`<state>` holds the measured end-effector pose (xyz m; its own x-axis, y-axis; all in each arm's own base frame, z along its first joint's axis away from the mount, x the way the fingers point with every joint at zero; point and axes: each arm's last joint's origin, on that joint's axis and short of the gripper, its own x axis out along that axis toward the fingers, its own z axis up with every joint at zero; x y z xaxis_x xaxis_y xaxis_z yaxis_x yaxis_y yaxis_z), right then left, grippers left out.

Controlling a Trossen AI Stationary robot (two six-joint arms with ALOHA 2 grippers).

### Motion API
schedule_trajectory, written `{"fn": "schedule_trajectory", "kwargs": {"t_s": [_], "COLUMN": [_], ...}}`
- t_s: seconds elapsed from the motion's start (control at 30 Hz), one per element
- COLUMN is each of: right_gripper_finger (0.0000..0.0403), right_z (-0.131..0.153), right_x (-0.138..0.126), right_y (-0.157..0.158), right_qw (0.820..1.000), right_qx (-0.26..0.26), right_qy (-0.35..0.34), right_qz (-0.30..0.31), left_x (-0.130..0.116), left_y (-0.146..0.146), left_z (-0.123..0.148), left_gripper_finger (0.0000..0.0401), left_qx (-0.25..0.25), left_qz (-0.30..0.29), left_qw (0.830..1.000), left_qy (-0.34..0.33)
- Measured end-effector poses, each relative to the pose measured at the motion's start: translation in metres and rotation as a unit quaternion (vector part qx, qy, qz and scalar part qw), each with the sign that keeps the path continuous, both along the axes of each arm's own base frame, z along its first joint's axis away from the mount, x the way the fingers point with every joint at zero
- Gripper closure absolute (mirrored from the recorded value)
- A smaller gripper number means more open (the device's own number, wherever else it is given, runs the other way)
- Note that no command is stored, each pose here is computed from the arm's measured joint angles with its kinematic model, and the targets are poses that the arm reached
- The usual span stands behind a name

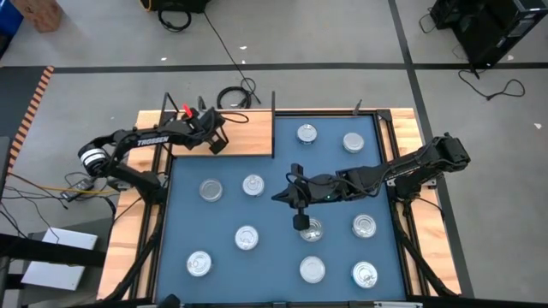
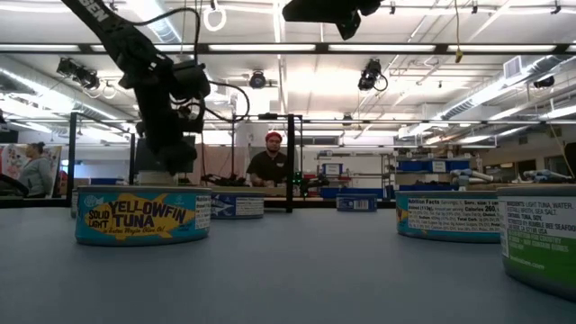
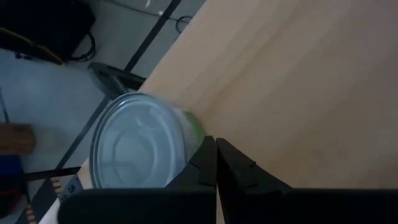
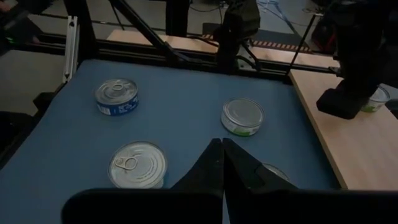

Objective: Stack canned seafood by type on shelf
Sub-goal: Put the yellow-blue tuna can on the shelf

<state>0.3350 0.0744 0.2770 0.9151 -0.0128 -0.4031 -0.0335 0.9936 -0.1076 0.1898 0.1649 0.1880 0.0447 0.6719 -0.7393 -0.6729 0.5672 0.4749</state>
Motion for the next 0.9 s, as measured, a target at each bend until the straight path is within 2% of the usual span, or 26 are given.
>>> {"fn": "schedule_trajectory", "kwargs": {"t_s": [0.17,0.4,0.6,0.73,0.9], "right_gripper_finger": [0.0398,0.0390,0.0390,0.0391,0.0391], "right_z": [-0.007,-0.009,-0.015,-0.020,-0.029], "right_x": [-0.005,-0.009,-0.014,-0.022,-0.040], "right_y": [0.007,0.018,0.021,0.029,0.044], "right_qw": [0.998,0.998,0.995,0.990,0.976], "right_qx": [-0.046,0.001,0.021,0.032,0.043], "right_qy": [0.041,0.054,0.089,0.132,0.210], "right_qz": [0.030,0.037,0.031,0.023,-0.032], "left_x": [0.007,0.010,0.009,0.008,0.008], "left_y": [-0.020,-0.061,-0.100,-0.127,-0.155], "left_z": [0.017,0.025,0.024,0.021,0.011], "left_gripper_finger": [0.0400,0.0401,0.0401,0.0401,0.0401], "left_qx": [0.023,0.057,0.075,0.086,0.107], "left_qz": [-0.035,-0.103,-0.182,-0.237,-0.285], "left_qw": [0.998,0.985,0.961,0.943,0.921], "left_qy": [-0.041,-0.126,-0.195,-0.217,-0.244]}}
